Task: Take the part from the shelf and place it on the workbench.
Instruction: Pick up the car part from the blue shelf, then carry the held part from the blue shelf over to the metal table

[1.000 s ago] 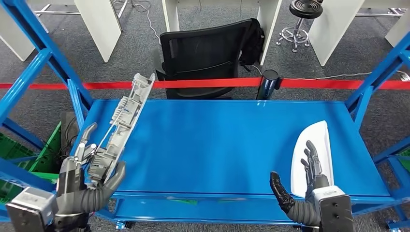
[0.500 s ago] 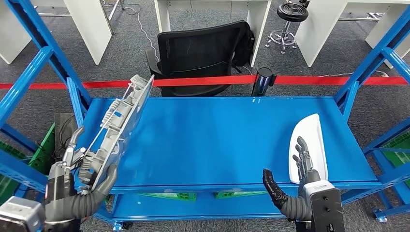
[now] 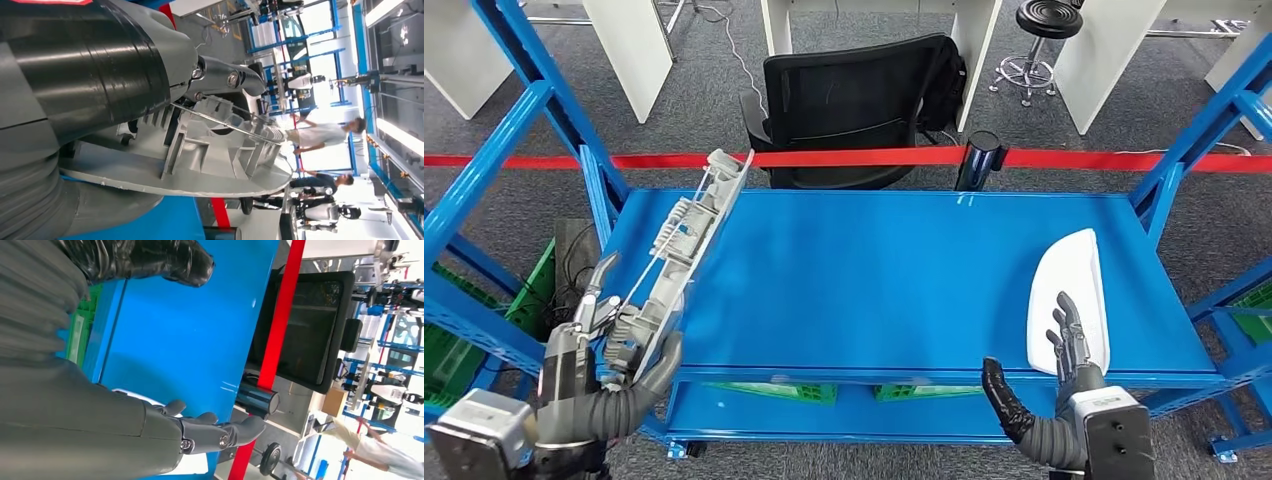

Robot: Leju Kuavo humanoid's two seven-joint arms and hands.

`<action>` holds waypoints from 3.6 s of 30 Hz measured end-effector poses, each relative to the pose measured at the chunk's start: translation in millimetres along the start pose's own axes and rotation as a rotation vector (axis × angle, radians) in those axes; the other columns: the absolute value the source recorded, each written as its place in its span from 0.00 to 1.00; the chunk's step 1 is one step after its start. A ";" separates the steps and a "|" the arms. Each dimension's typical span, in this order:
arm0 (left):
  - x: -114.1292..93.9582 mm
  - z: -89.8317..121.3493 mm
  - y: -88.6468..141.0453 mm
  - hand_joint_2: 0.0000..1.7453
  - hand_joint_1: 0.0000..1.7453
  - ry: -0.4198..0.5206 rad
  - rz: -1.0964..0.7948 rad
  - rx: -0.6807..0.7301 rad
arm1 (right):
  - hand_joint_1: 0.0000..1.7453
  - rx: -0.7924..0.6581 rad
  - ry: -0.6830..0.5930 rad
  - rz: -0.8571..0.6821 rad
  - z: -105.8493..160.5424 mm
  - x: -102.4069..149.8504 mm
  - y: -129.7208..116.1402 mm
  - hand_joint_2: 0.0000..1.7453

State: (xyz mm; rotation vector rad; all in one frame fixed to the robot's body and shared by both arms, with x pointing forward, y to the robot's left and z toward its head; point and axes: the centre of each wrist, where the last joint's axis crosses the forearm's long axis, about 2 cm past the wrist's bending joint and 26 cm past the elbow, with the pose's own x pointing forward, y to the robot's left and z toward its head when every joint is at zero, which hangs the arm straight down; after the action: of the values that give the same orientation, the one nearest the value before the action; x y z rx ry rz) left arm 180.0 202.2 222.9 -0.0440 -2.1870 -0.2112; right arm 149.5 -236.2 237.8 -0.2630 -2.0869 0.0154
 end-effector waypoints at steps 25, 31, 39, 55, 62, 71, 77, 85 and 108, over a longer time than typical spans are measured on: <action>2.2 -1.4 1.4 1.00 1.00 0.015 -0.019 0.020 | 0.00 -0.005 0.011 0.003 1.8 -0.6 -0.5 1.00; 2.7 -1.2 2.1 1.00 1.00 0.017 -0.019 0.023 | 0.00 -0.005 0.012 0.004 1.6 -0.6 -0.7 1.00; 2.8 -1.0 2.2 1.00 1.00 0.018 -0.016 0.023 | 0.00 -0.004 0.017 0.005 1.9 -0.7 -0.7 1.00; 3.4 -0.6 2.1 1.00 1.00 0.025 -0.020 0.022 | 0.00 -0.003 0.017 0.004 2.0 -0.8 -0.9 1.00; 3.6 -0.3 2.5 1.00 1.00 0.024 -0.032 0.029 | 0.00 -0.002 0.016 0.007 2.6 -0.6 -1.1 1.00; 3.9 -0.2 2.8 1.00 1.00 0.028 -0.038 0.032 | 0.00 -0.002 0.020 0.007 3.0 -0.6 -1.1 1.00; 5.2 -0.7 3.0 1.00 1.00 0.023 -0.038 0.034 | 0.00 -0.001 0.020 0.007 3.1 -0.5 -1.2 1.00; 5.4 -0.6 3.0 1.00 1.00 0.023 -0.039 0.035 | 0.00 -0.001 0.020 0.007 3.1 -0.6 -1.4 1.00; 6.2 14.1 3.4 1.00 1.00 0.051 -0.061 0.084 | 0.00 -0.009 0.026 0.019 13.7 -0.6 -3.1 1.00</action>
State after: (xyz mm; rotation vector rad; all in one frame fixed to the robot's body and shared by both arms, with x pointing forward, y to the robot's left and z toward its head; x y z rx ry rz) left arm 165.4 207.6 220.4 0.0750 -2.1461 -0.1530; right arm 137.5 -238.1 230.7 -0.2866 -2.0591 0.0139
